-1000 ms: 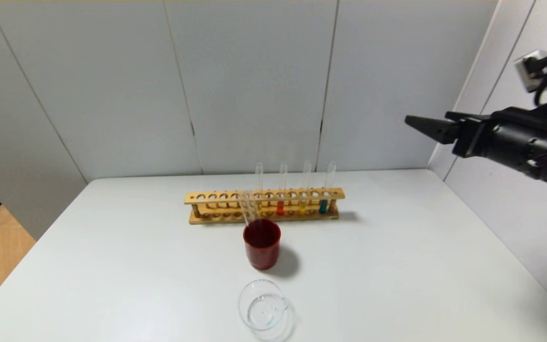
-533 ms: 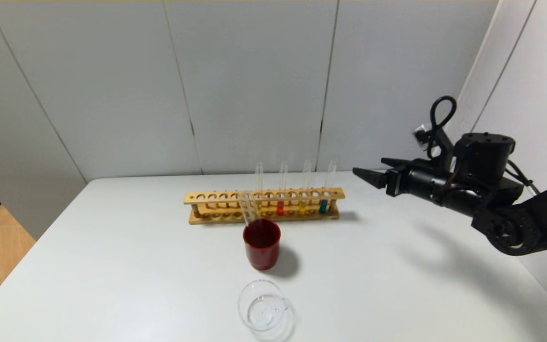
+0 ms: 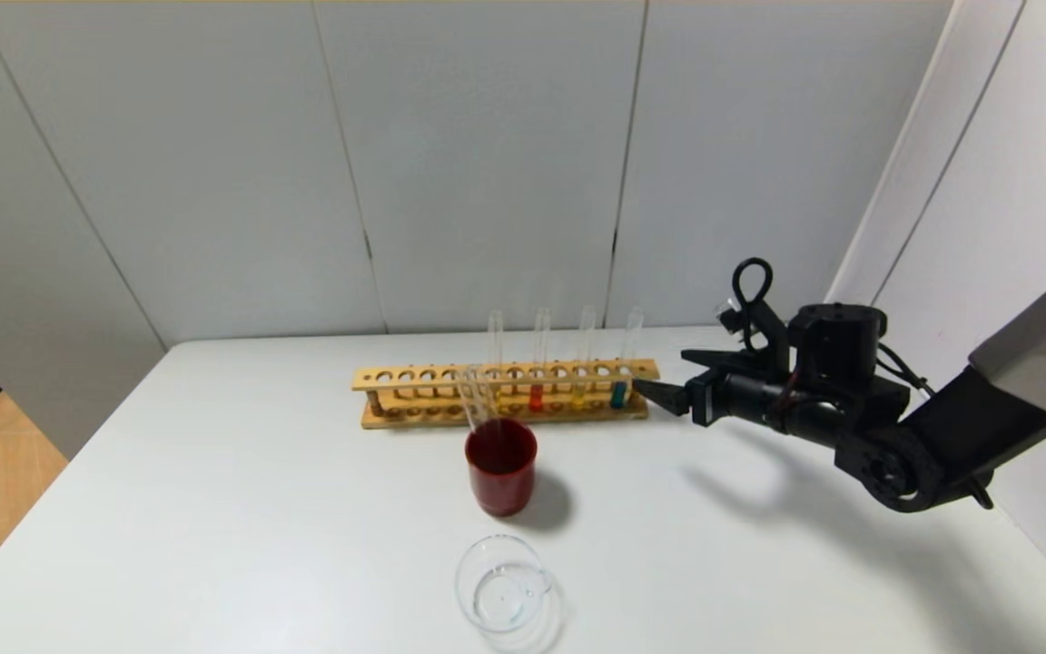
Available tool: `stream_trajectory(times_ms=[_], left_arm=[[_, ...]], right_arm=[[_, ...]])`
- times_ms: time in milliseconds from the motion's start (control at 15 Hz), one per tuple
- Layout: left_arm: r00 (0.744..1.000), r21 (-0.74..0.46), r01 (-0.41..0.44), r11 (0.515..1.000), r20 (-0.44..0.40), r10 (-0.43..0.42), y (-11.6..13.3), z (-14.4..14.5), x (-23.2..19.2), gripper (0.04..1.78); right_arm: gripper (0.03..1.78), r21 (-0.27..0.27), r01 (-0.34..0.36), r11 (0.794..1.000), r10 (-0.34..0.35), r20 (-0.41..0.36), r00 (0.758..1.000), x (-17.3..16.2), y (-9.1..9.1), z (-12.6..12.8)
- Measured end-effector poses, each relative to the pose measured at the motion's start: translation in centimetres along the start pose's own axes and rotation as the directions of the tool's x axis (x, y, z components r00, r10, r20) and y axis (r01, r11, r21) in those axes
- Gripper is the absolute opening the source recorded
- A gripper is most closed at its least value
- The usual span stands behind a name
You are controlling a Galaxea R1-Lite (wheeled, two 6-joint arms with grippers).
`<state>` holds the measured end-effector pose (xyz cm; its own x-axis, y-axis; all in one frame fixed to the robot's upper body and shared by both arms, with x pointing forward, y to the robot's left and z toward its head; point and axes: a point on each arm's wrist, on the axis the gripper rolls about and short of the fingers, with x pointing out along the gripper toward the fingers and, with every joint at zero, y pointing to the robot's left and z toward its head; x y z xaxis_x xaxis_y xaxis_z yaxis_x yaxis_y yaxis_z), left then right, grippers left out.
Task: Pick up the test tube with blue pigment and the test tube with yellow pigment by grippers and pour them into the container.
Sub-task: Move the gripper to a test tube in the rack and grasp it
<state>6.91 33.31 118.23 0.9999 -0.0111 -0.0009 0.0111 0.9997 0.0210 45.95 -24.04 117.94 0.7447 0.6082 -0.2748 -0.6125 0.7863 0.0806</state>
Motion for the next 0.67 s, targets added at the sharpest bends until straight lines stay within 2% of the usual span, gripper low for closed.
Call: stream_trajectory(times_ms=[667], left_arm=[[1.0, 0.001, 0.0, 1.0, 0.0, 0.0, 0.0, 0.0, 0.0, 1.75]], right_arm=[[1.75, -0.034, -0.015, 0.999, 0.018, 0.086, 0.996, 4.1, -1.2, 1.6]])
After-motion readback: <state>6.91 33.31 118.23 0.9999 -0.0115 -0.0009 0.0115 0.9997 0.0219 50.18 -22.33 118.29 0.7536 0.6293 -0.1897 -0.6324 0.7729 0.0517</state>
